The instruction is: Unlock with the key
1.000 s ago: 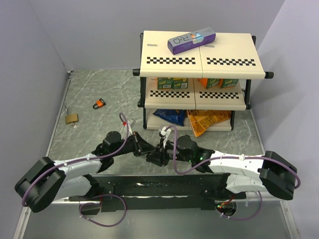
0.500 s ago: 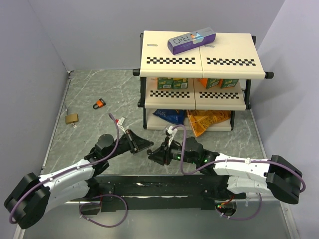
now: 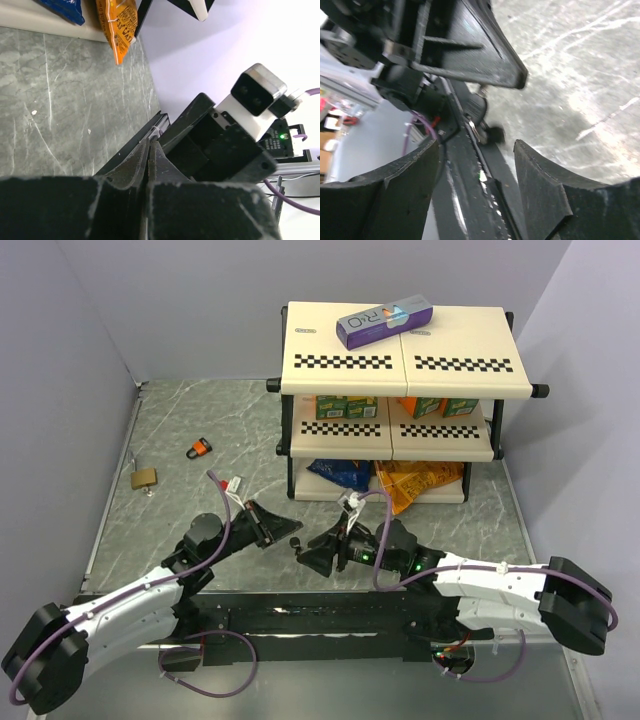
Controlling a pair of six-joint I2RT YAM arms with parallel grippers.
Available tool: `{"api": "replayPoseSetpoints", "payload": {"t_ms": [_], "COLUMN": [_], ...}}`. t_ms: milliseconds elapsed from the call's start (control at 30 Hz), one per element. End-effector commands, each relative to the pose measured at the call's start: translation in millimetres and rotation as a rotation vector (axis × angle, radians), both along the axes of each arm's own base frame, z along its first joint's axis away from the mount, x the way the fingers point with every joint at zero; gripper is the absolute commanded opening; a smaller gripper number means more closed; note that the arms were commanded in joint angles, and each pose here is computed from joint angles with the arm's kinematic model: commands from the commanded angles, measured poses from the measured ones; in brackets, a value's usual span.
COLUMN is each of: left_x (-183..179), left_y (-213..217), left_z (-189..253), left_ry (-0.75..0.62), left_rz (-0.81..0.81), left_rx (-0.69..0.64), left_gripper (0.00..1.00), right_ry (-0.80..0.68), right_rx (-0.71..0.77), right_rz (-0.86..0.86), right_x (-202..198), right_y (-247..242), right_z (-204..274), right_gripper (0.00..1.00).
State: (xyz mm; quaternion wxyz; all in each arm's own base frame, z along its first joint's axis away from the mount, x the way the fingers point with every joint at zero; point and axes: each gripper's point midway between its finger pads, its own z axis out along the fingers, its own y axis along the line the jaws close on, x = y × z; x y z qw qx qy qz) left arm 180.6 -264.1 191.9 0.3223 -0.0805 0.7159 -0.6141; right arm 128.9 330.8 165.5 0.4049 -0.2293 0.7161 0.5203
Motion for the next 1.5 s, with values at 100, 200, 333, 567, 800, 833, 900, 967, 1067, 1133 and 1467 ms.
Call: {"api": "replayPoseSetpoints", "payload": {"t_ms": [100, 200, 333, 567, 800, 833, 900, 967, 1067, 1133, 1467], "left_x": [-3.6, -6.8, -9.6, -12.0, -12.1, -11.7, -11.1, -11.1, -10.6, -9.8, -9.2], "left_y": [0.5, 1.5, 1.6, 0.7, 0.6, 0.6, 0.5, 0.2, 0.1, 0.1, -2.4], "left_z": [15.6, 21.4, 24.5, 25.8, 27.7, 27.3, 26.0, 25.8, 26.9, 28.1, 24.5], "left_ry": [-0.079, -0.100, -0.114, -0.120, -0.131, -0.131, -0.129, -0.132, -0.133, -0.138, -0.140], "left_rz": [-0.014, -0.021, -0.032, -0.046, -0.047, -0.046, -0.044, -0.045, -0.044, -0.042, -0.054], "left_rx": [-0.037, -0.064, -0.076, -0.093, -0.093, -0.091, -0.085, -0.082, -0.083, -0.083, -0.040], "left_gripper": [0.01, 0.01, 0.01, 0.01, 0.01, 0.01, 0.01, 0.01, 0.01, 0.01, 0.23], "right_ry": [0.036, 0.074, 0.106, 0.103, 0.130, 0.133, 0.139, 0.144, 0.149, 0.155, 0.167], "right_rx": [0.158, 0.154, 0.165, 0.215, 0.256, 0.258, 0.262, 0.270, 0.262, 0.267, 0.266], "right_rz": [-0.041, -0.064, -0.053, 0.035, 0.078, 0.081, 0.085, 0.092, 0.103, 0.107, 0.034], "right_x": [10.6, 18.7, 24.3, 17.0, 11.6, 11.5, 11.7, 11.5, 11.5, 10.7, 20.5], "right_y": [2.5, 3.7, 7.3, 21.6, 27.2, 28.1, 30.1, 31.8, 35.2, 35.8, 26.9], "right_z": [46.3, 47.4, 45.7, 58.0, 56.9, 56.9, 56.5, 58.7, 57.4, 56.3, 50.7], "right_gripper": [0.70, 0.66, 0.61, 0.53, 0.46, 0.44, 0.39, 0.36, 0.30, 0.25, 0.00]}}
